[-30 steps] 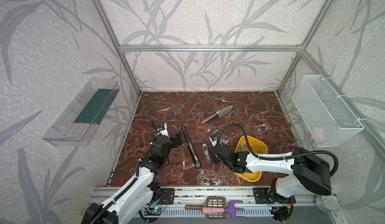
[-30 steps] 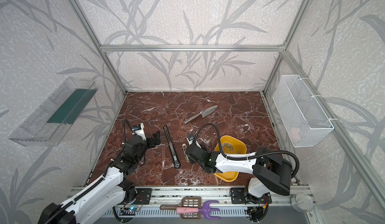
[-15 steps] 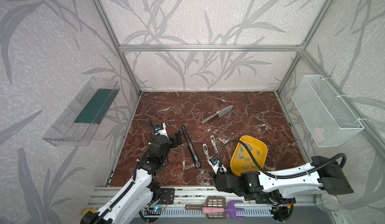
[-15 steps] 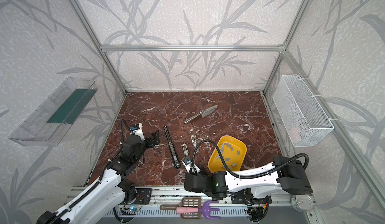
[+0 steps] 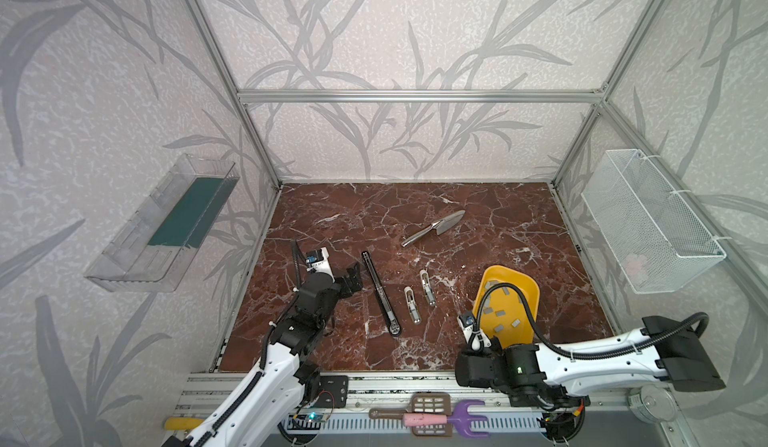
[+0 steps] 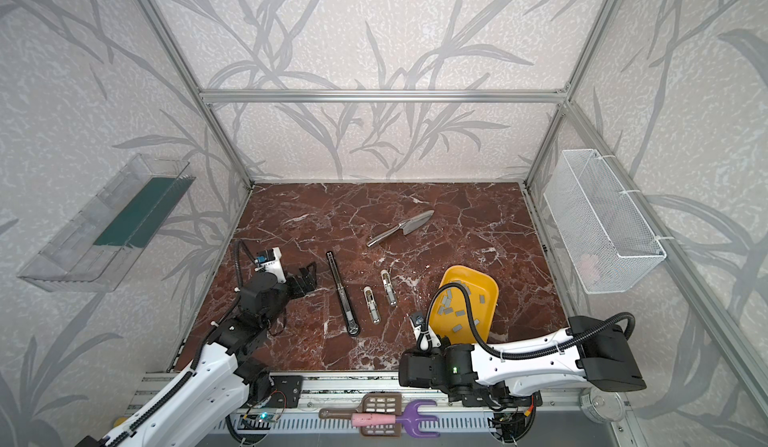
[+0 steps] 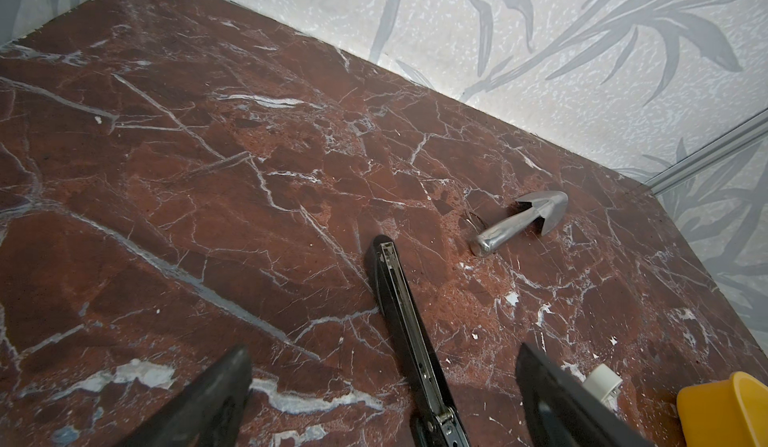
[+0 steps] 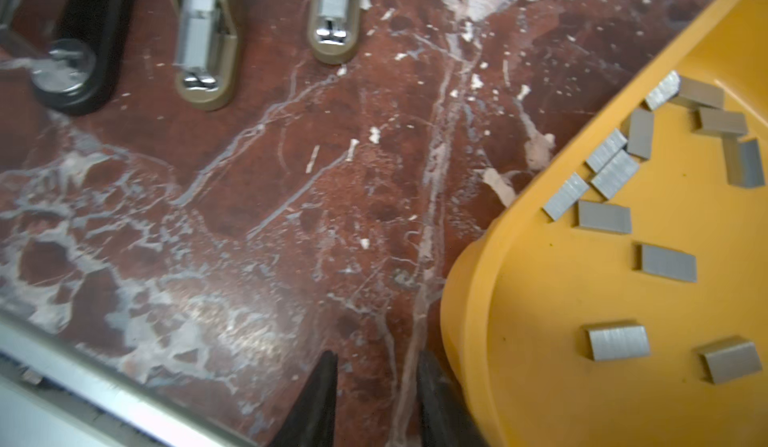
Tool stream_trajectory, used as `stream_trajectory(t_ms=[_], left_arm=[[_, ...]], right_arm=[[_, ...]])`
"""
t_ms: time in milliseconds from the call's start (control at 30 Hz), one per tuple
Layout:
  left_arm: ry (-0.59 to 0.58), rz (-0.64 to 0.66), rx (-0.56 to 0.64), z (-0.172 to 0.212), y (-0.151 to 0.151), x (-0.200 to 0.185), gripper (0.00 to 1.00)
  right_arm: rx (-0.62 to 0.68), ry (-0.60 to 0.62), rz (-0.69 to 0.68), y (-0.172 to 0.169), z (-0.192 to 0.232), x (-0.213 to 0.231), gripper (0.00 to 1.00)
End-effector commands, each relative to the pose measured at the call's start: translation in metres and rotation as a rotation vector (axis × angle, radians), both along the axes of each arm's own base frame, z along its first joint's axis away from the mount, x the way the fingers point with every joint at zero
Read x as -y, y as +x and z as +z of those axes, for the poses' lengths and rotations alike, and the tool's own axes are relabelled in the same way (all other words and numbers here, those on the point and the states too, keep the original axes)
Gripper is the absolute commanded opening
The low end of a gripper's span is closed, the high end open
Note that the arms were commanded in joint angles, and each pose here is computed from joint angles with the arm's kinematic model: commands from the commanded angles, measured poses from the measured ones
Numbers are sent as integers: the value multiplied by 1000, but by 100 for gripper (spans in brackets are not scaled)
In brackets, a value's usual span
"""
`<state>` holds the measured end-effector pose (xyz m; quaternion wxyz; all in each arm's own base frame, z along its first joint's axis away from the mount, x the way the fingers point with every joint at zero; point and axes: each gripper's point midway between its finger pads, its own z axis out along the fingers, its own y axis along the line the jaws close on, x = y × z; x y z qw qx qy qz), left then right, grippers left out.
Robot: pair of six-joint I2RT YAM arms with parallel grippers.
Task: Load the staples into the stapler
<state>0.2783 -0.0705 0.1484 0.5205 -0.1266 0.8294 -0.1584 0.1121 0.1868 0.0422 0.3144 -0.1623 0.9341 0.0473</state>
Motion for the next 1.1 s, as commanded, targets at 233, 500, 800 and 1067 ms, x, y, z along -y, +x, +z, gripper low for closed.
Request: stream_trajectory(t_ms=[233, 500, 800, 1067], left_arm=[[-16, -15, -29, 1, 12, 9, 99], [-48, 4, -154, -25, 34, 3, 99], [-78, 2, -149, -29, 36, -9, 99], [-79, 6, -125, -22, 31, -12, 99]], right_arm=[[-23, -86, -214, 24, -7, 58, 28], [199, 186, 191, 18, 70, -68, 52], [310, 185, 371, 14, 68, -179, 75], [281, 207, 338, 42, 37, -200, 74]])
